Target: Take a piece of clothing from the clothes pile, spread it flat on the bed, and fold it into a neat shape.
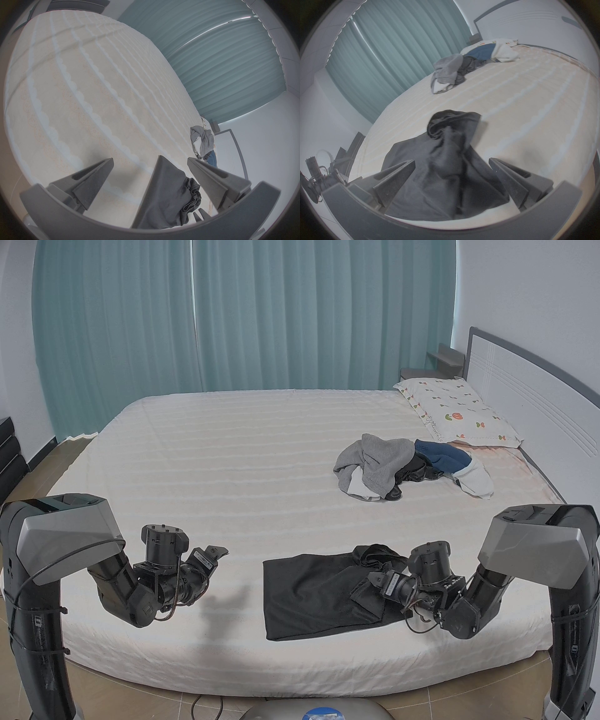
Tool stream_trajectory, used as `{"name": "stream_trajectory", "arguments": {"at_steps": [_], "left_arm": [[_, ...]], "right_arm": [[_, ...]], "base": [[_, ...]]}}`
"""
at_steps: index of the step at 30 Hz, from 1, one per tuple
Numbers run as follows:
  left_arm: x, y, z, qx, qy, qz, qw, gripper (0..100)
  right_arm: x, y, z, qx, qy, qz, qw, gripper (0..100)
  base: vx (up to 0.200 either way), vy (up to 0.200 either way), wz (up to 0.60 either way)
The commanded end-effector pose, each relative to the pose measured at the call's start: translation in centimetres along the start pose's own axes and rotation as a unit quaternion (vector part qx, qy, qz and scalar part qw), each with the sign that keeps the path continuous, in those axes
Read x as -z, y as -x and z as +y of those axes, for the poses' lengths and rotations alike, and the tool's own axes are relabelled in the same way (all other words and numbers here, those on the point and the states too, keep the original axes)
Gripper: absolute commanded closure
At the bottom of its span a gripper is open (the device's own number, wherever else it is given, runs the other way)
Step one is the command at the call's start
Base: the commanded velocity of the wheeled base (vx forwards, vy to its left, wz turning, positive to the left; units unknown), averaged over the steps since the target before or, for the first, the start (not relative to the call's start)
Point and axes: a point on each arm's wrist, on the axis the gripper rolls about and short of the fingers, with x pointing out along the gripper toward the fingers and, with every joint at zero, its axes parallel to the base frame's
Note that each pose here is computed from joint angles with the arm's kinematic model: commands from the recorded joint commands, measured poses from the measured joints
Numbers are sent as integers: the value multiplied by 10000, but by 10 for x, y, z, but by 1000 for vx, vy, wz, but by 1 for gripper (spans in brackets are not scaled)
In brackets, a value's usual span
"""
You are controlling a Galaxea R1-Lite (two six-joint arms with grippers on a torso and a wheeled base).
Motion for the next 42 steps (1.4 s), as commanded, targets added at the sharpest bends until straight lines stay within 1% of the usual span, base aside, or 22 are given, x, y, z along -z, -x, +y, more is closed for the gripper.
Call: {"name": "stream_trajectory", "arguments": {"at_steps": [1,3,4,6,9,10,11,12,13,15,18,22,25,30,31,33,34,35,38,39,40,42], "left_arm": [[1,0,2,-24,-7,7,10000,0],[1,0,2,-24,0,7,10000,0],[2,-1,2,-28,-11,16,10000,0],[2,-1,2,-25,-15,22,10000,0],[2,-1,2,-25,-15,22,10000,0],[2,-1,2,-25,-15,22,10000,0],[2,-1,2,-25,-15,22,10000,0],[3,-1,2,-22,-20,28,10000,0],[3,-1,2,-22,-27,28,10000,0],[3,-1,2,-22,-27,28,10000,0],[3,-1,2,-29,-27,31,10000,0],[3,-1,2,-29,-27,31,10000,0],[3,-1,1,-26,-31,37,10000,0],[3,-1,1,-26,-39,37,10000,0],[3,-1,2,-33,-39,41,10000,0],[3,-1,2,-33,-39,41,10000,0],[3,-1,2,-33,-39,41,10000,0],[3,-1,2,-33,-39,41,10000,0],[3,-1,2,-33,-39,41,10000,0],[3,-1,2,-33,-39,41,10000,0],[3,-1,2,-33,-39,41,10000,0],[3,-1,2,-33,-62,41,10000,0]], "right_arm": [[-1,-6,40,-299,231,-30,9993,0],[2,-5,41,-235,337,34,9992,0],[4,-6,41,-142,490,114,9986,0],[7,-6,42,-78,670,198,9975,0],[11,-6,44,-63,821,277,9962,0],[14,-8,44,27,953,303,9950,0],[14,-8,44,27,953,303,9950,0],[14,-13,45,114,1189,288,9924,0],[14,-13,45,118,1207,294,9922,0],[17,-18,45,168,1508,390,9877,0],[24,-17,46,195,1781,541,9823,0],[28,-24,45,320,1971,675,9775,0],[29,-24,43,426,2025,825,9749,0],[21,-19,40,496,1954,779,9764,0],[8,-15,33,640,1869,671,9780,0],[4,-12,21,803,1825,716,9773,0],[4,-12,21,803,1825,716,9773,0],[0,-9,9,944,1711,725,9780,0],[-5,-4,3,1012,1593,713,9794,0],[-12,5,-2,1040,1467,709,9811,0],[-13,7,-3,1045,1457,709,9812,0],[-16,13,-15,1190,1421,768,9797,0]], "base": [[0,0,0],[0,0,0],[0,0,0],[0,0,0],[0,0,0],[0,0,0],[0,0,0],[0,0,0],[0,0,0],[0,0,0],[0,0,0],[0,0,0],[0,0,0],[0,0,0],[0,0,0],[0,0,0],[0,0,0],[0,0,0],[0,0,0],[0,0,0],[0,0,0],[0,0,0]]}}
